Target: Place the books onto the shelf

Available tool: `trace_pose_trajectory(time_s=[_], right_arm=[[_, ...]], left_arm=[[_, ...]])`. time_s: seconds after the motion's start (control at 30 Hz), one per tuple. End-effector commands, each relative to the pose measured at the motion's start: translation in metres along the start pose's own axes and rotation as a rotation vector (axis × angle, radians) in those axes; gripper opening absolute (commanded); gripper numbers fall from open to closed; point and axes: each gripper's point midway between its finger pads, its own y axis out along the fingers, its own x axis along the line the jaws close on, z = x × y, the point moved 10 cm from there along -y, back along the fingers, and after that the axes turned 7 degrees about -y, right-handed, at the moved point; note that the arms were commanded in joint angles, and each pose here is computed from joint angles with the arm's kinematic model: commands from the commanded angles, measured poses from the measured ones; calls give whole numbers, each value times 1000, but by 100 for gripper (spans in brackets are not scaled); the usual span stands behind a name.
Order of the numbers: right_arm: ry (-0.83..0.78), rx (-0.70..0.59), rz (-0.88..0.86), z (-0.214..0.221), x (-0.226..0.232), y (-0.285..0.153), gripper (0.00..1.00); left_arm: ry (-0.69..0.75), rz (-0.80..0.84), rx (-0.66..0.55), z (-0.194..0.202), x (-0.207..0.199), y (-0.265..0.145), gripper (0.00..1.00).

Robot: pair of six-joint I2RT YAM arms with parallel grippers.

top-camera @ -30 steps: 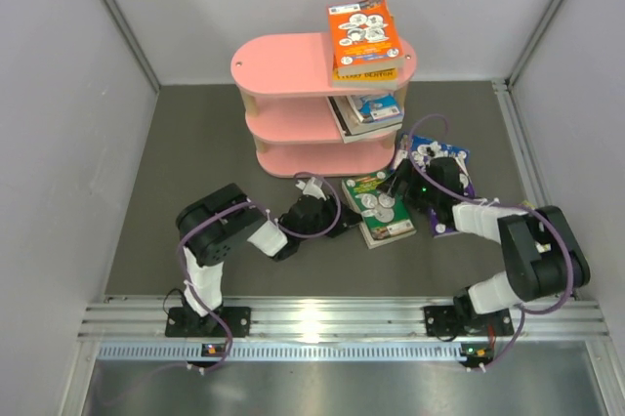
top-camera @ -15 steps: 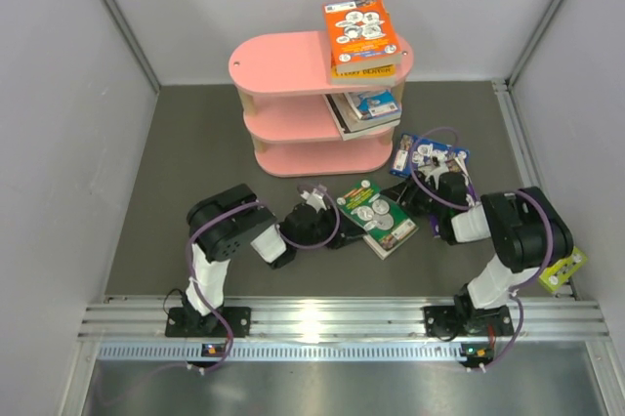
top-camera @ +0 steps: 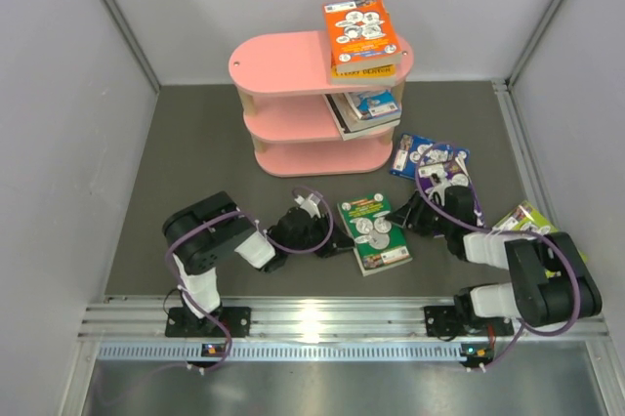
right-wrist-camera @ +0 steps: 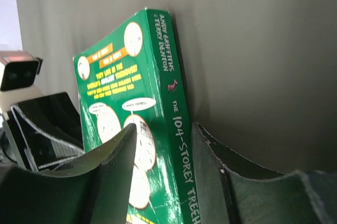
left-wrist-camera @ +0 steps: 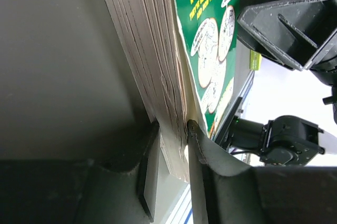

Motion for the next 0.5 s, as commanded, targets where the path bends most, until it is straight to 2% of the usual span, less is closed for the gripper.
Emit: trace_pose_trajectory(time_s=[0.0, 0.03, 0.23, 0.3, 0.4, 0.47], right_arm=[[141, 369, -233, 55, 17, -25, 45], [141, 380, -257, 58, 18, -27, 44], [123, 414, -399, 66, 26, -42, 46], [97, 414, -440, 67, 29, -48, 49], [66, 434, -450, 73, 29, -57, 52], [41, 414, -414, 76, 28, -60, 49]], left_arm=[[58, -254, -129, -10, 42, 4, 3], [60, -246, -124, -10, 40, 6, 0], [58, -160, -113, -9, 34, 14, 0], [66, -72, -124, -8, 27, 11, 0], [61, 40, -116, -7, 17, 2, 0], [53, 48, -105, -6, 15, 0, 0]])
